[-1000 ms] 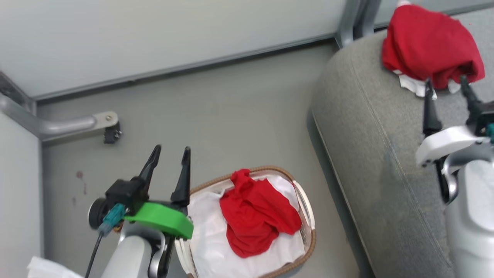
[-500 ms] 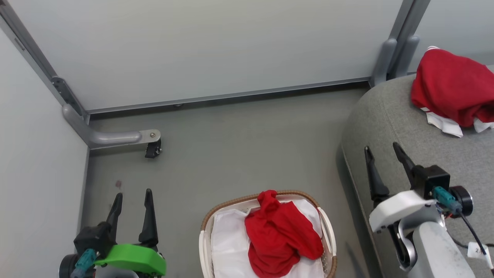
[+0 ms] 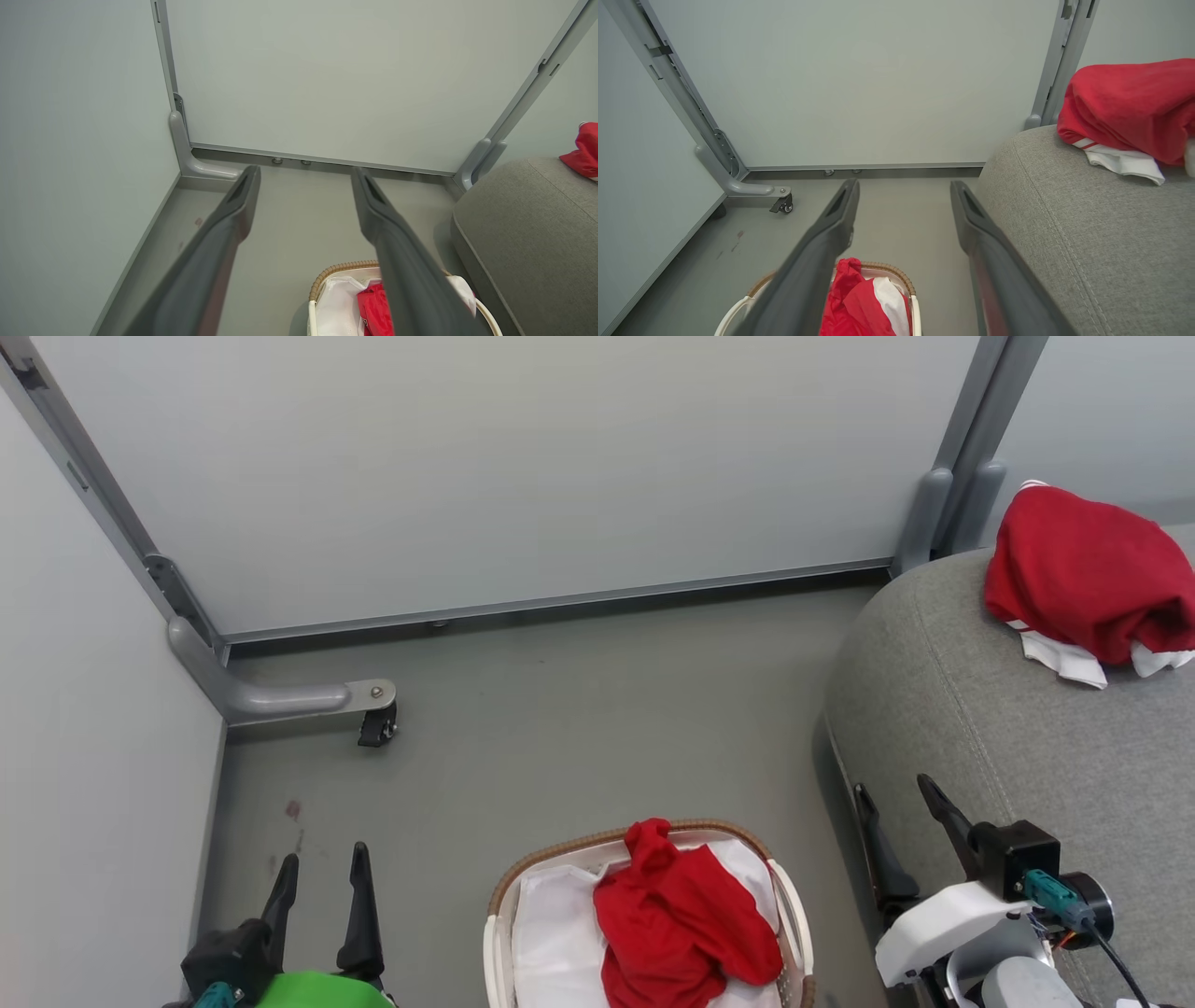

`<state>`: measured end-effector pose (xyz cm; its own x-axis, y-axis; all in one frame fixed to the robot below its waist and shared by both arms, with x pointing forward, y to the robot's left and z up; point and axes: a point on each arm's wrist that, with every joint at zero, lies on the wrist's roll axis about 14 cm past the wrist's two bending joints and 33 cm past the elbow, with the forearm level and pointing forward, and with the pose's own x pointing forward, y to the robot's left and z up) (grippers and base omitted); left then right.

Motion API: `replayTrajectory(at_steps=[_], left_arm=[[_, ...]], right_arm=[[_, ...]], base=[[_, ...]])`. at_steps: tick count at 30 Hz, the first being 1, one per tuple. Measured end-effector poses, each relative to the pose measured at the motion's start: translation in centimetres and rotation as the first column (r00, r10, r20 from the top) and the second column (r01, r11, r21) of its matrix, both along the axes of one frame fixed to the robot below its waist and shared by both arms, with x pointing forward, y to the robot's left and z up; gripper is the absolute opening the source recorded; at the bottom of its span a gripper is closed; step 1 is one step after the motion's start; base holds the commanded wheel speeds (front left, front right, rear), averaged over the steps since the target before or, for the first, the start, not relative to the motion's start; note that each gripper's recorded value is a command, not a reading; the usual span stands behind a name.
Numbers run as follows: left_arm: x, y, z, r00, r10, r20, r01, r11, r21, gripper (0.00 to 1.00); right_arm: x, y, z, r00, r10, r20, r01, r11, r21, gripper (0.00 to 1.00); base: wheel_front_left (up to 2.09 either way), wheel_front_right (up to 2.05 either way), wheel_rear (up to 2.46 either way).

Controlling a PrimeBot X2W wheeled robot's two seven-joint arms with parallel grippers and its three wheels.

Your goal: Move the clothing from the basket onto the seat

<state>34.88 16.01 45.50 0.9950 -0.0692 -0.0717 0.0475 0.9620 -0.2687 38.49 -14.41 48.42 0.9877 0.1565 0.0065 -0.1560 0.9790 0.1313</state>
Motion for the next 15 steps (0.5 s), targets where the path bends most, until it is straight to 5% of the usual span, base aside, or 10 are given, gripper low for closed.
replayTrajectory(at_steps=[15], left_arm=[[-0.02,-0.29,-0.04,1.0,-0.008,-0.001,0.008,1.0,0.007,1.0]], right_arm=[[0.06,-0.2,0.28,1.0,-0.006,0.009,0.006,1.0,0.0,1.0]], base=[[0.0,0.0,0.0]])
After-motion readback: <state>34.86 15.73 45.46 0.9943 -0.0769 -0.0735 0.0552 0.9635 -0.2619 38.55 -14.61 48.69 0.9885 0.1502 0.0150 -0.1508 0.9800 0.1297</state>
